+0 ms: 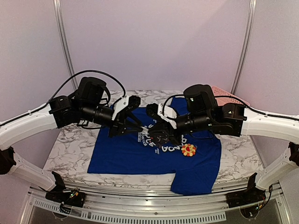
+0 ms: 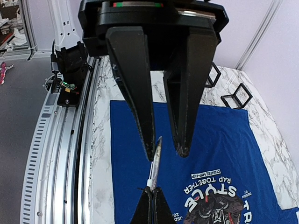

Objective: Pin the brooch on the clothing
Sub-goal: Pass from the right arm to the left, then pass from the left arm to the right

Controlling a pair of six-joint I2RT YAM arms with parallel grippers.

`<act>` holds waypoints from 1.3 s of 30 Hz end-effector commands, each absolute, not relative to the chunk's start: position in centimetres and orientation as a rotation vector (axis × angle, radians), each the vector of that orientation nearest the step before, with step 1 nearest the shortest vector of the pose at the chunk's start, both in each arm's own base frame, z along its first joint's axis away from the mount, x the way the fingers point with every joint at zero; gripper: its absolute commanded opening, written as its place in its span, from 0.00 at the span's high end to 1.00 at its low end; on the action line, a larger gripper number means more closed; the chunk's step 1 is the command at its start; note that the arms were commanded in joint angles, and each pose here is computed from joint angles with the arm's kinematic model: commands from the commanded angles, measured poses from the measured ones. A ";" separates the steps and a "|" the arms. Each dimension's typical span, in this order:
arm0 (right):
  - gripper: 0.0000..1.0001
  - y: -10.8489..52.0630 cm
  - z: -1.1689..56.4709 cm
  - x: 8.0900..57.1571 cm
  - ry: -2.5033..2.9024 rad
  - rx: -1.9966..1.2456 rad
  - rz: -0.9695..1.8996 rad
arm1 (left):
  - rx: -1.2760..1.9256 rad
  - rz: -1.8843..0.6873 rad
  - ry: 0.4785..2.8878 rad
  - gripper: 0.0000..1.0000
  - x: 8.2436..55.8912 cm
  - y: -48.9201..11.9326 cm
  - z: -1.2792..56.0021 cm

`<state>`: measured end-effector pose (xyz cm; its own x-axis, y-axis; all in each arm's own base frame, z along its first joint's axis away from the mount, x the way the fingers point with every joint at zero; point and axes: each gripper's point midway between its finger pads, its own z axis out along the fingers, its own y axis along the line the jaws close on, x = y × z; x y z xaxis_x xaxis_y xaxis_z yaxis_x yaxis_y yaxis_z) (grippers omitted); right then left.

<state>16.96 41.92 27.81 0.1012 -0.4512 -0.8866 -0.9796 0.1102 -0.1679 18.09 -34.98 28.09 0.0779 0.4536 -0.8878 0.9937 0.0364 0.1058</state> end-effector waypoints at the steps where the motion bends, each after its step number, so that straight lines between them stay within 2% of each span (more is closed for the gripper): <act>1: 1.00 42.2 27.8 16.8 1.497 -1.481 0.747 | 1.518 -0.833 1.491 0.84 18.1 -35.5 28.6; 6: 1.00 42.2 28.1 16.8 1.492 -1.472 0.749 | 1.545 -0.825 1.484 1.00 17.7 -35.5 28.1; 11: 0.99 42.1 28.6 18.2 1.510 -1.384 0.709 | 1.525 -0.823 1.477 1.00 17.9 -35.5 28.5; 15: 0.76 40.0 28.3 20.8 1.550 -1.217 0.744 | 1.281 -0.940 1.551 1.00 20.4 -35.4 31.0; 19: 0.57 37.3 32.4 20.8 1.391 -0.969 1.034 | 0.978 -1.129 1.525 1.00 23.1 -35.1 34.3; 22: 0.52 36.4 34.5 20.9 1.285 -0.808 1.129 | 0.880 -1.243 1.483 1.00 23.3 -35.6 35.4; 26: 0.53 38.1 34.8 21.0 1.257 -0.764 1.283 | 0.835 -1.353 1.471 1.00 22.6 -36.4 36.0; 29: 0.64 39.3 35.3 21.1 1.257 -0.758 1.374 | 0.828 -1.368 1.457 1.00 22.1 -36.6 36.2; 32: 0.69 40.4 35.5 21.0 1.236 -0.791 1.416 | 0.836 -1.364 1.430 1.00 21.7 -36.5 36.6; 35: 0.80 41.0 35.8 21.0 1.215 -0.804 1.437 | 0.838 -1.365 1.434 1.00 21.5 -36.4 36.5; 39: 0.80 41.1 36.4 20.6 1.163 -0.826 1.444 | 0.834 -1.359 1.431 1.00 21.5 -36.3 36.6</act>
<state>21.54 41.03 33.88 -0.2396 0.2402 -0.9407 -0.9576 0.1013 0.2698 22.24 -36.40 35.97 -0.3167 -0.1135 -0.9417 0.9284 0.1663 -0.3323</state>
